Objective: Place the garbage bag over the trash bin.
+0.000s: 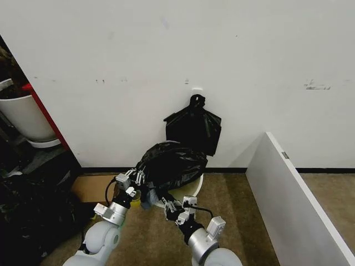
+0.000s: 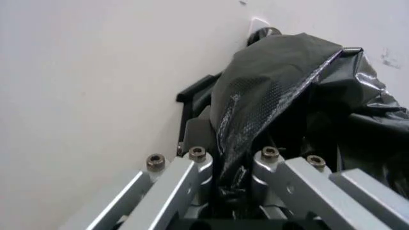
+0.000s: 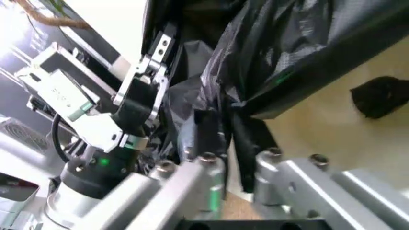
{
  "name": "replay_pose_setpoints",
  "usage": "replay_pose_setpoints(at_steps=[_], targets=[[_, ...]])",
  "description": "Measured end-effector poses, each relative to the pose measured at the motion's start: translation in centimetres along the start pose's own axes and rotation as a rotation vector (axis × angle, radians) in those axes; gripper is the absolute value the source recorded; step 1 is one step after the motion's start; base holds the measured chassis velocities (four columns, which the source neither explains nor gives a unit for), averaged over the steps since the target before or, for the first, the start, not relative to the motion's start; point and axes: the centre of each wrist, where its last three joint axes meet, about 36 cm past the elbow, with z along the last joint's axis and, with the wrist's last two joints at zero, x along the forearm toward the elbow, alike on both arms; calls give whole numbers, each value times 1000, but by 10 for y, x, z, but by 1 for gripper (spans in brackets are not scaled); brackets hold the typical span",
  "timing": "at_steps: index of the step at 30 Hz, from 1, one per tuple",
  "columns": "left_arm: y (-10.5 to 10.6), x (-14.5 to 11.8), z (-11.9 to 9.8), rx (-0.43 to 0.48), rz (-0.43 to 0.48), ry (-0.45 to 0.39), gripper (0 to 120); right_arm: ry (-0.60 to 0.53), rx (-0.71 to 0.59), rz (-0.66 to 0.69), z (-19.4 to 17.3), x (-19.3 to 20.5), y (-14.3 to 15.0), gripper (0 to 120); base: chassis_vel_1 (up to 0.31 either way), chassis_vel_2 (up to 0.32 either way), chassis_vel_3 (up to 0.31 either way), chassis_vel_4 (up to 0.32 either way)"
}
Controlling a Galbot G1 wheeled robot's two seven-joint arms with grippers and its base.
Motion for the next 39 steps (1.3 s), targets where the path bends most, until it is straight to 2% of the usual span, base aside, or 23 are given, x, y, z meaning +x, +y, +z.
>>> replay_pose_setpoints(at_steps=[8,12,19,31,39], targets=[[2,-5,-6,97,-107,0,4,-108,-39,-46,21,9,-10,0,0,0,0,0],[1,-10,-14,193,-159,14,4,-149,-63,-79,30,15,-17,0,0,0,0,0],[2,-12,-23,274,-162,49,4,-195,-117,-73,39,17,-32,0,0,0,0,0],[4,-13,-29,307,-160,61,4,-248,-168,-66,51,15,-47,0,0,0,0,0],[5,-18,-32,337,-183,39,4,-212,-96,-83,66,19,-68,0,0,0,0,0]])
